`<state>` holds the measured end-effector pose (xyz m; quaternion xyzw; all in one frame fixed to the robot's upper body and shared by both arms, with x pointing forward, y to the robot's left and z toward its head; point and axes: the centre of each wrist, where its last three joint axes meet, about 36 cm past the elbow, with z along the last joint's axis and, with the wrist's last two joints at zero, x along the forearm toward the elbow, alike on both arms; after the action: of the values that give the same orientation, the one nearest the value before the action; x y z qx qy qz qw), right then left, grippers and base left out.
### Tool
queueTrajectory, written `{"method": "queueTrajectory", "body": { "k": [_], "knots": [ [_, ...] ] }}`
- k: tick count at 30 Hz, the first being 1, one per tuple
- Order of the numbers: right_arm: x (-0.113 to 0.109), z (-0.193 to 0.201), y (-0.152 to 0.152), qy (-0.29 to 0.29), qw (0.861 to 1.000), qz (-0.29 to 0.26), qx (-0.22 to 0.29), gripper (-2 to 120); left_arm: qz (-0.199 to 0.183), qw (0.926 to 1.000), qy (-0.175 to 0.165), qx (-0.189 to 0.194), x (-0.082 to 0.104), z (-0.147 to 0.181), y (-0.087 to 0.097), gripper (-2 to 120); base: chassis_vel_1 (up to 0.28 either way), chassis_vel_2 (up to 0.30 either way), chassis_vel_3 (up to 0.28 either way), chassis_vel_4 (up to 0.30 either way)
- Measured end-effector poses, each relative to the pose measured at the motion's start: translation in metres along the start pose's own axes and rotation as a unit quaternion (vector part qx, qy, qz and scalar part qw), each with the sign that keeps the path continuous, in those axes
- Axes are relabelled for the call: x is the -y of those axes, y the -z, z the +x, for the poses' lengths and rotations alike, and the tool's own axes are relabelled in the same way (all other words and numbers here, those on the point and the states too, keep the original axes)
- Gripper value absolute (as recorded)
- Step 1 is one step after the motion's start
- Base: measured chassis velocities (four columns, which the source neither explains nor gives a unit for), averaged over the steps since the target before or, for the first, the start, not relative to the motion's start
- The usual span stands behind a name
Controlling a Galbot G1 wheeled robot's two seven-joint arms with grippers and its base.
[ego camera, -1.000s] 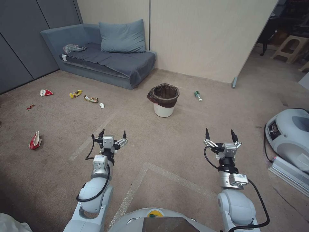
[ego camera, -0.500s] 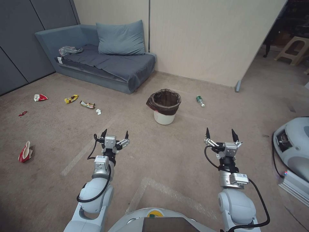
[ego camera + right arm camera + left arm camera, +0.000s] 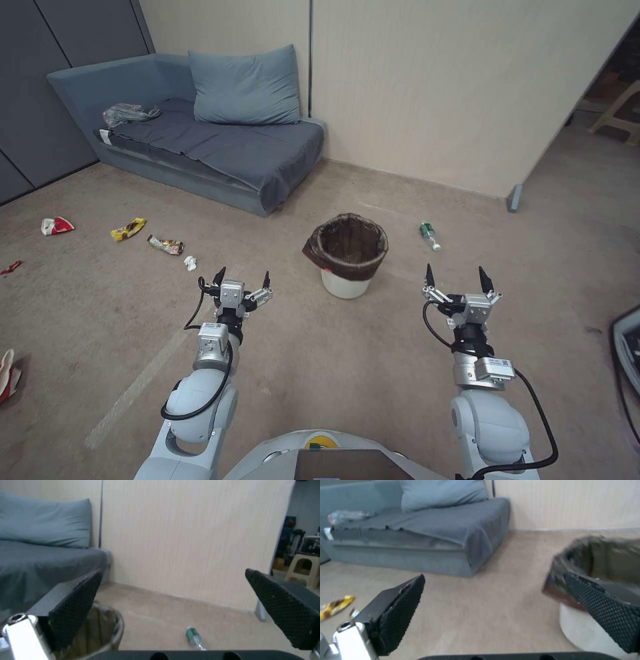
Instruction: Pick up the trash bin, then pick up the garbage from the floor and place it into the trash bin.
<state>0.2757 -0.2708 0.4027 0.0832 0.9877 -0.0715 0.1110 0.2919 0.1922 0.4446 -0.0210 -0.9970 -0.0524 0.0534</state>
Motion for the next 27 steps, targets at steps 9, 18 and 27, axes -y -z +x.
{"method": "queueTrajectory", "body": {
  "k": [9,18,27],
  "knots": [
    [0.000,-0.003,-0.005,-0.008,1.000,0.001,0.019,100,0.001,1.0000,-0.004,-0.001,0.002,0.000,-0.001,100,-0.315,0.281,0.300,-0.287],
    [-0.004,0.000,-0.012,-0.008,1.000,0.011,0.028,100,0.024,0.9989,-0.040,-0.004,0.010,0.004,-0.001,100,-0.076,0.108,0.056,-0.079],
    [-0.002,-0.001,-0.012,-0.006,0.999,0.021,0.028,100,0.081,0.9915,-0.101,0.011,0.012,0.004,0.014,100,0.013,-0.017,-0.019,0.010]
  ]
}}
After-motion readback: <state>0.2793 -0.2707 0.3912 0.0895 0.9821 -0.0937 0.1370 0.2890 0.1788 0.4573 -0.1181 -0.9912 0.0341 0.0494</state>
